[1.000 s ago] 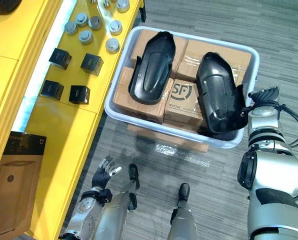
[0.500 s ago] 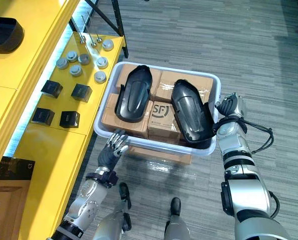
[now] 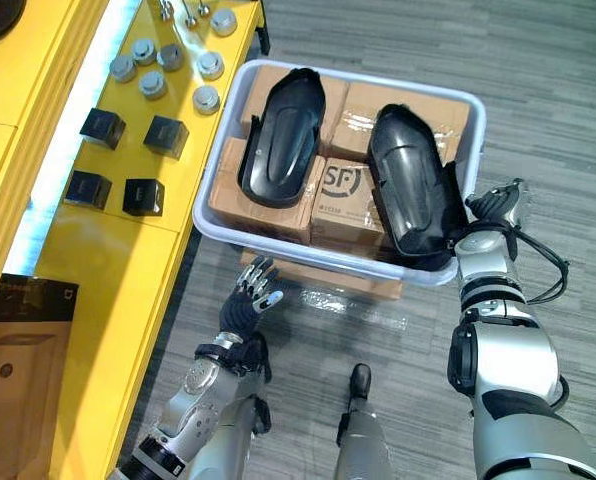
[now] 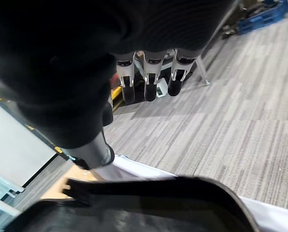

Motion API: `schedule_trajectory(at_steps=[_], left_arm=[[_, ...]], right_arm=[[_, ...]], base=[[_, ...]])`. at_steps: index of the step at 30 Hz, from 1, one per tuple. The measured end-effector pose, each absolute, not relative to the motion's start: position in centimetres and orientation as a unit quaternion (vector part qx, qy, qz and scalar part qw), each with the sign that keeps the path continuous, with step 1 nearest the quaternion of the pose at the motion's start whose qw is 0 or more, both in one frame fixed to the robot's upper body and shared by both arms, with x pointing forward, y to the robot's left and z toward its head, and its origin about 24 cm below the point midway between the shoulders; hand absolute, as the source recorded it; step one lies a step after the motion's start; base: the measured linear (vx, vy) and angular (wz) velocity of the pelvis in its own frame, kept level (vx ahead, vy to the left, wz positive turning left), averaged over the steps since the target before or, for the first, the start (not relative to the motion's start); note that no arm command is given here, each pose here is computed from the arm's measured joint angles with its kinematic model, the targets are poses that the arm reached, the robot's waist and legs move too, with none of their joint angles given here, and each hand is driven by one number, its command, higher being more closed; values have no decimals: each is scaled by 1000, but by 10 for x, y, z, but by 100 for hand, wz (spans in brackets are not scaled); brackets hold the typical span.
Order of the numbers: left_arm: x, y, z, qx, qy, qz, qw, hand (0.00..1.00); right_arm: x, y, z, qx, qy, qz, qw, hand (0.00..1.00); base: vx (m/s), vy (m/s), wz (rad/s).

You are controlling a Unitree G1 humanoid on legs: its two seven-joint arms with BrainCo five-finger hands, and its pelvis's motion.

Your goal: Walk over and take plastic housings, then place them on the shelf

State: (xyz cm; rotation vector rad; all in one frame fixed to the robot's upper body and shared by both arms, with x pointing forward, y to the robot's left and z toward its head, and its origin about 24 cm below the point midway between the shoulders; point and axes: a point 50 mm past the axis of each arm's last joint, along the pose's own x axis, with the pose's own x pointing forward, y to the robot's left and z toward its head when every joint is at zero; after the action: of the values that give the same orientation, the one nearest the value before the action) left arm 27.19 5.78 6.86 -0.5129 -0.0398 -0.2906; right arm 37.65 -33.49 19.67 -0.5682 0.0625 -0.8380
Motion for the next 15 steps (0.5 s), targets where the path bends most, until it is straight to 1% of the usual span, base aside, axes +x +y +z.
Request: schedule_trajectory(at_steps=[5, 8, 11, 15], left_arm=[[275, 56, 64, -248, -9, -137, 959, 0], [276, 54, 62, -251, -3, -129, 959, 0], [277, 49, 65, -261, -7, -132, 956, 0], [279, 44, 67, -262, -9, -134, 956, 0]], right_arm=[[364, -358, 207, -279, 32, -443, 851, 0], [364, -361, 218, -287, 29, -448, 846, 0], [361, -367, 234, -312, 18, -454, 835, 0], [355, -378, 237, -313, 27, -462, 829, 0]], base=[[26, -28, 8], [36, -44, 4], [19, -51, 2], [12, -46, 8]])
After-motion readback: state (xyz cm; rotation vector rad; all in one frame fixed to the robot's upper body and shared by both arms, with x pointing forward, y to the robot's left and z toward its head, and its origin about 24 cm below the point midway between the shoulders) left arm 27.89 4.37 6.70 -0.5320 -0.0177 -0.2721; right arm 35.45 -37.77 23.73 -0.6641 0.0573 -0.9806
